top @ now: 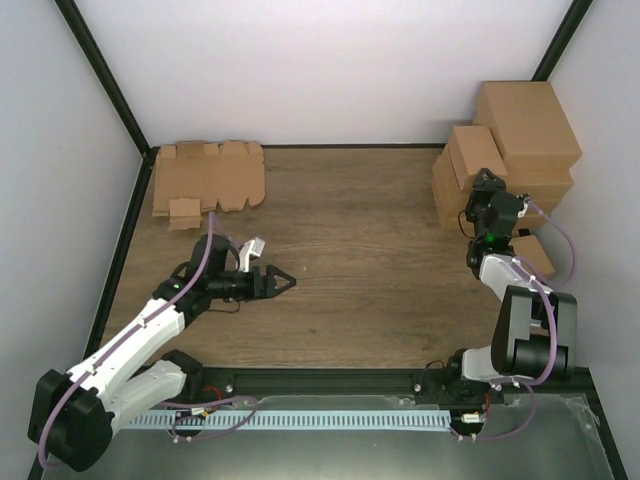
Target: Fold the paper box
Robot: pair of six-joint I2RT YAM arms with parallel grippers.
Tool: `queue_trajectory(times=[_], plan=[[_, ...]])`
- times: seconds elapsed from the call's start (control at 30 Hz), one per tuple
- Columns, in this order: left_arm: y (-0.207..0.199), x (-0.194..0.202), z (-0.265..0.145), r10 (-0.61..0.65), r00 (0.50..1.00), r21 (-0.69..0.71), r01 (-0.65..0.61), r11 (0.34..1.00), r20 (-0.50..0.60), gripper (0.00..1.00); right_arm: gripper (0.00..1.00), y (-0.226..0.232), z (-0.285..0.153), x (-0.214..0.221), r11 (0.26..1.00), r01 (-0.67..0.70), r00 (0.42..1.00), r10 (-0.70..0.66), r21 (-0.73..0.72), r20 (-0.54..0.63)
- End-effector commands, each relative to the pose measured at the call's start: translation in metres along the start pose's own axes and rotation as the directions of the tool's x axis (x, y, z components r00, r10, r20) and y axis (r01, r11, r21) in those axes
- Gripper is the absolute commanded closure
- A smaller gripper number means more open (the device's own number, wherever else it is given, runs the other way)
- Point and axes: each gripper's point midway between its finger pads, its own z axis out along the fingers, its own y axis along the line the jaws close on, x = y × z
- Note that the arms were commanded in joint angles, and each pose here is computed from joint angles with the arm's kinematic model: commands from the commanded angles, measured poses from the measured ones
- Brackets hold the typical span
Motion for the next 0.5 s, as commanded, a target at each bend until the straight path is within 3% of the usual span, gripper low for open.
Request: queue_trajectory(times=[0.0,0.3,0.4,0.47], plan=[[0.0,0.003,0.001,0.019,1.0,0.015,-0.019,1.0,-0.009,0.09,0.62,0.02,0.01,-0.017,0.999,0.025,0.999,-0.023,-0.048,0.046],[-0.001,0.0,0.004,0.018,1.0,0.019,-0.017,1.0,-0.018,0.09,0.54,0.002,0.024,-0.017,1.0,0.022,0.999,-0.022,-0.005,0.028],[-0.002,-0.002,0.003,0.023,1.0,0.017,-0.023,1.0,-0.011,0.09,0.18,-0.001,0.024,-0.019,1.0,0.017,0.999,-0.018,0.013,0.039],[-0.002,-0.002,0.003,0.024,1.0,0.016,-0.023,1.0,-0.009,0.09,0.04,-0.007,0.024,-0.021,0.998,-0.002,0.999,-0.001,0.064,0.051]])
